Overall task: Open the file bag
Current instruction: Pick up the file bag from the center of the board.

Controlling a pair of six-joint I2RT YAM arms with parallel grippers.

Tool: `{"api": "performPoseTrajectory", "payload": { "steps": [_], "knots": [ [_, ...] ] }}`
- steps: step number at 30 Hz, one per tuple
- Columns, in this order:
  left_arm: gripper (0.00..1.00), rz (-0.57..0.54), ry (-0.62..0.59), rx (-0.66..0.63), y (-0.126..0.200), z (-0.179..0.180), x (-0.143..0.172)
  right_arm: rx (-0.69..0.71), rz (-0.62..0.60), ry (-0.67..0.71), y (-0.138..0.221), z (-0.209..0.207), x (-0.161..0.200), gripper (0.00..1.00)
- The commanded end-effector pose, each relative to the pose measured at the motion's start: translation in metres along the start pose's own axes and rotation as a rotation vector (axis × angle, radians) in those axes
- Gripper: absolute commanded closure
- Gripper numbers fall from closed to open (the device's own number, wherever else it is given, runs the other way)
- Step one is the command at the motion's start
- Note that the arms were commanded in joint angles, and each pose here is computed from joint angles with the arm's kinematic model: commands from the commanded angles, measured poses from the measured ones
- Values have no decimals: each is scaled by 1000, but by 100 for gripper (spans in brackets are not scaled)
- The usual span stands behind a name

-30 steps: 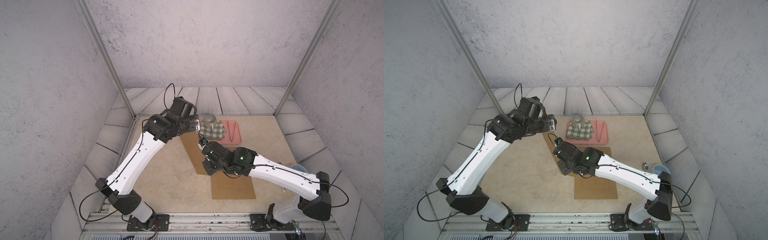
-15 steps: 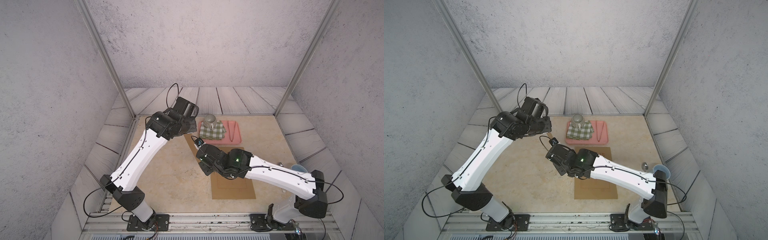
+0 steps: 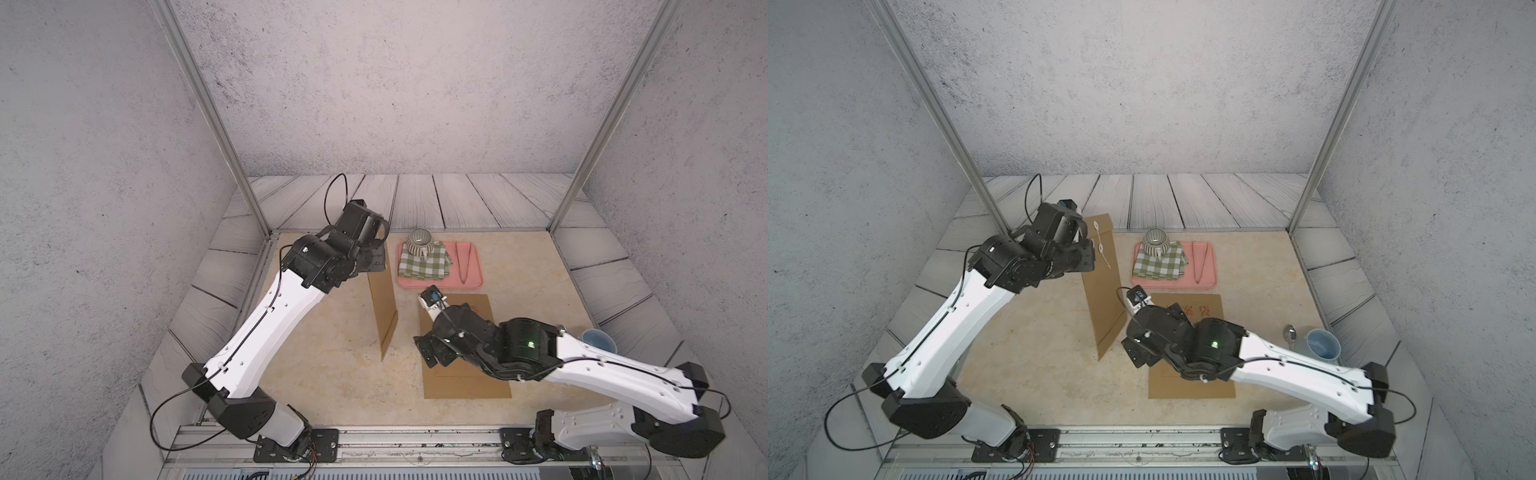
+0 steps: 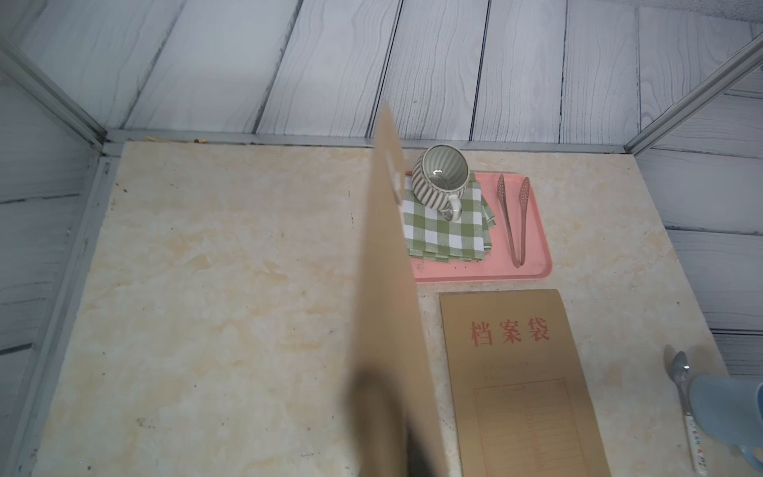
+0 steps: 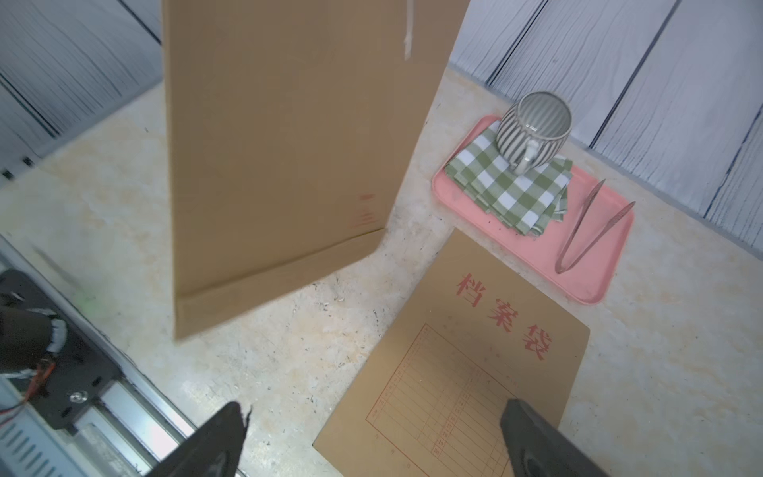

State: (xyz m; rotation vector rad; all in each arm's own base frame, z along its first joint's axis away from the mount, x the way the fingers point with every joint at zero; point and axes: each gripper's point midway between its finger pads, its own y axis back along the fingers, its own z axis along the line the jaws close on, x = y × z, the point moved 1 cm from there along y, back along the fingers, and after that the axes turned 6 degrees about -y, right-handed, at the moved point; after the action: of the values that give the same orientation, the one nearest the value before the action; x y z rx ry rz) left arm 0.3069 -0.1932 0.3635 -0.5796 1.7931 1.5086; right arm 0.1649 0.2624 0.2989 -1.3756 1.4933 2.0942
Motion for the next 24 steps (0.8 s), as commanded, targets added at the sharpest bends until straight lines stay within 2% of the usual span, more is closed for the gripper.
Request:
{"api": "performPoseTrajectory", "payload": {
  "steps": [1, 3, 5, 7, 10, 13, 19, 22, 24],
  "knots": [
    [100, -144, -98, 76, 23, 0, -11, -92, -175, -59, 30, -10, -22, 1],
    [100, -186, -128, 165, 36, -8, -6, -204, -237, -75, 39, -9, -28, 1],
    [100, -224, -176, 298, 54, -21, 0, -389, -258, -108, 48, -5, -40, 1],
    [100, -249, -234, 444, 75, -38, 6, -515, -265, -166, 48, -9, -54, 1],
    [100, -293, -307, 634, 109, -56, 17, -626, -248, -243, 31, -23, -73, 0],
    [100, -363, -344, 780, 140, -66, 24, -719, -247, -303, 15, -34, -87, 5],
    [100, -357, -340, 1016, 168, -78, 34, -842, -296, -358, 10, -47, -94, 6],
    [100, -353, -283, 1089, 170, -75, 30, -934, -302, -349, 17, -41, -93, 9],
    [100, -365, -230, 1127, 170, -69, 22, -1007, -291, -333, 23, -34, -91, 16]
  ]
}}
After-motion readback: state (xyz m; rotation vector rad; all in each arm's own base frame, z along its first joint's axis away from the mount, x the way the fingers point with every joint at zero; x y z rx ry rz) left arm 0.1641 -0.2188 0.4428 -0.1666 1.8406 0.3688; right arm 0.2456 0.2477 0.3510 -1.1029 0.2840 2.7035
